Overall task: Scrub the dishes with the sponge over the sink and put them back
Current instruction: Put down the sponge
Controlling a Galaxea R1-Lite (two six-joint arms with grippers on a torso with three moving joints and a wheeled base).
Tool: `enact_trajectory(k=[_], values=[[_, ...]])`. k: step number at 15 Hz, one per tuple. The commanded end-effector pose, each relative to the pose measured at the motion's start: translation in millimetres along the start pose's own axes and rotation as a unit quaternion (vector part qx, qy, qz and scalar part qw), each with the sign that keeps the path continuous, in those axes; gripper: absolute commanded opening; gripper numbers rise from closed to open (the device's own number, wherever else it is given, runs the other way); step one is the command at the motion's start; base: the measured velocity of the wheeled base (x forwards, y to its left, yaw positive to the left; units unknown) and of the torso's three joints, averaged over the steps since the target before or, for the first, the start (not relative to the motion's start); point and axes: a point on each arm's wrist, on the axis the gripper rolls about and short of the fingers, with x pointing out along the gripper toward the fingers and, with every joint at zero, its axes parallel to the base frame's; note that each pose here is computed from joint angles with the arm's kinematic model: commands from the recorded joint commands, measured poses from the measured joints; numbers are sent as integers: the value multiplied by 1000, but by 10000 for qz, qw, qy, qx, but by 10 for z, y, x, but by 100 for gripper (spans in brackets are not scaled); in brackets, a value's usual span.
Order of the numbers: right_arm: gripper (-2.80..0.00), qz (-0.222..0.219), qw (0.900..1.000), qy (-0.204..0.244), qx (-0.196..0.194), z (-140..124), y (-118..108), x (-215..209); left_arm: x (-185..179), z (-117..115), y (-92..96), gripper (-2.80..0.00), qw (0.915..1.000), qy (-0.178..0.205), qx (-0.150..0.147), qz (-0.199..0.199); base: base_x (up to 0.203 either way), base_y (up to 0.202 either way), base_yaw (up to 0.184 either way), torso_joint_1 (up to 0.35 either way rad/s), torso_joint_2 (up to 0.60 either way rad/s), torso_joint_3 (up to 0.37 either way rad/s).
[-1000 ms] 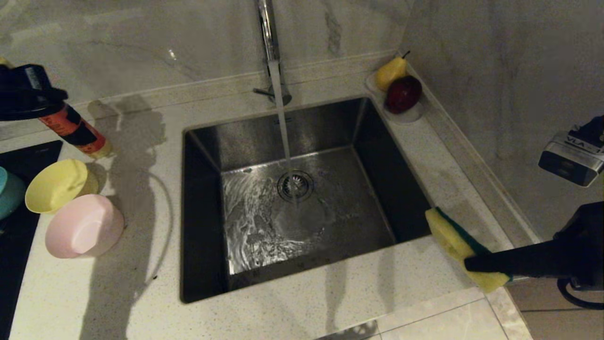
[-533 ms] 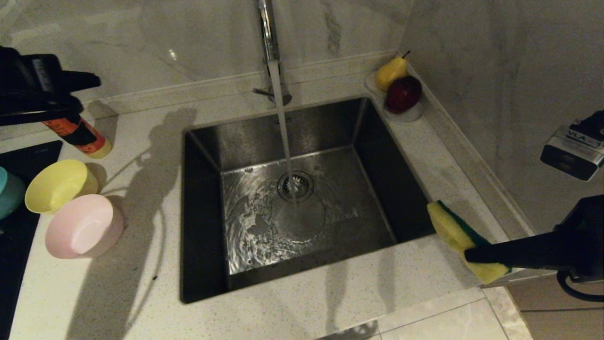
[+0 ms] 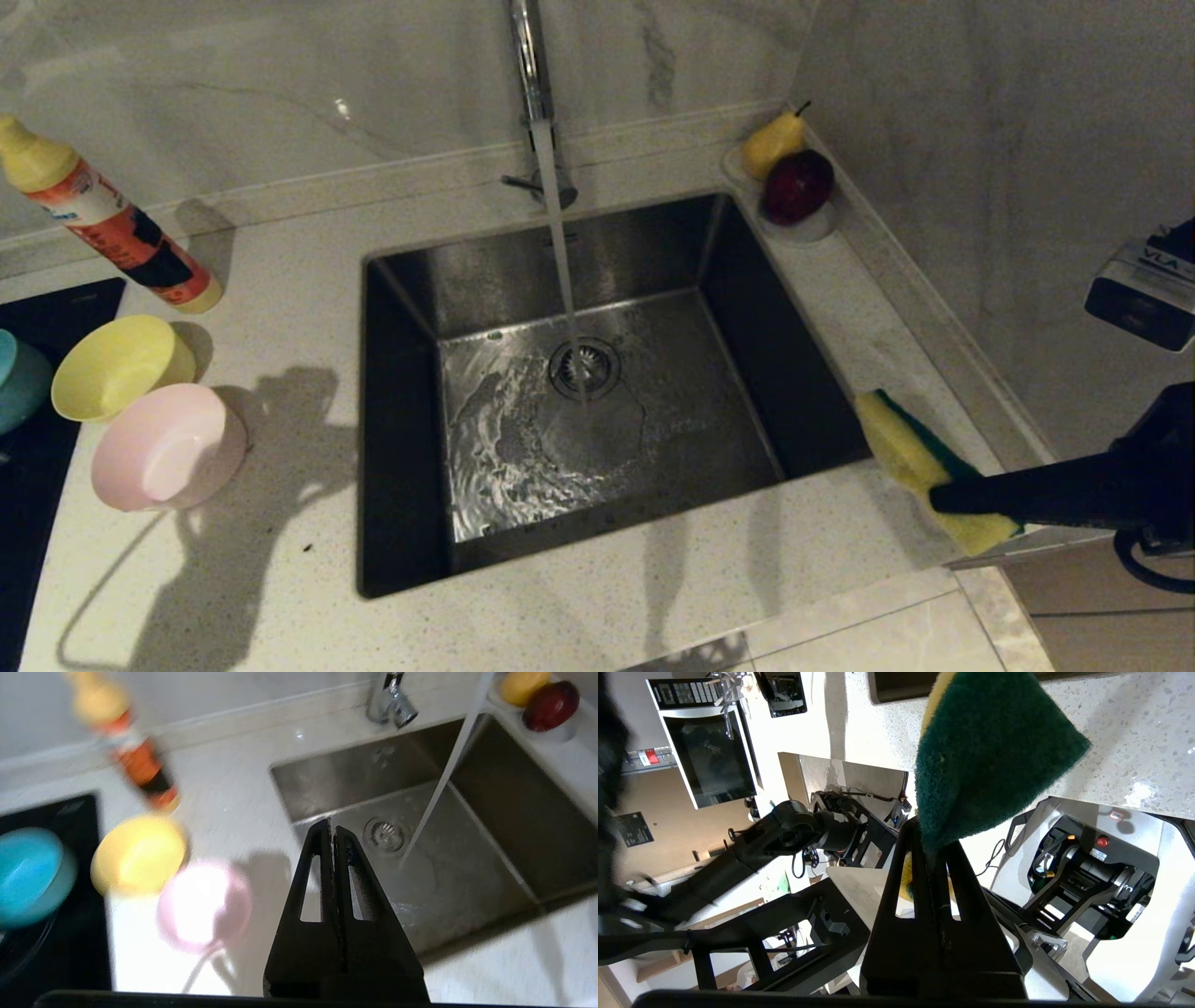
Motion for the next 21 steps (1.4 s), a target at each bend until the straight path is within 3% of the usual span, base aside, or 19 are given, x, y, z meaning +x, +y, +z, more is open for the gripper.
enact_trajectory(k=[1,5,10,16,21], values=[[-280,4,10000,6,-2,-21,-5,-10,-617,-426,-87,-280,9986,-509,47,115,0,0,0,0,0,0],[-280,-11,10000,26,-15,-22,-21,9,-873,-1307,-150,-280,9992,-136,-79,375,0,0,0,0,0,0],[-280,-17,10000,4,-19,1,-15,17,-716,-2007,-158,-280,9943,886,-147,581,0,0,0,0,0,0],[-280,-221,9990,-341,-166,39,52,-67,-675,-2095,-157,-280,9956,640,-281,629,0,0,0,0,0,0],[-280,-1225,9878,-666,-690,53,-34,-23,-675,-2095,-157,-280,9956,636,-289,626,0,0,0,0,0,0]])
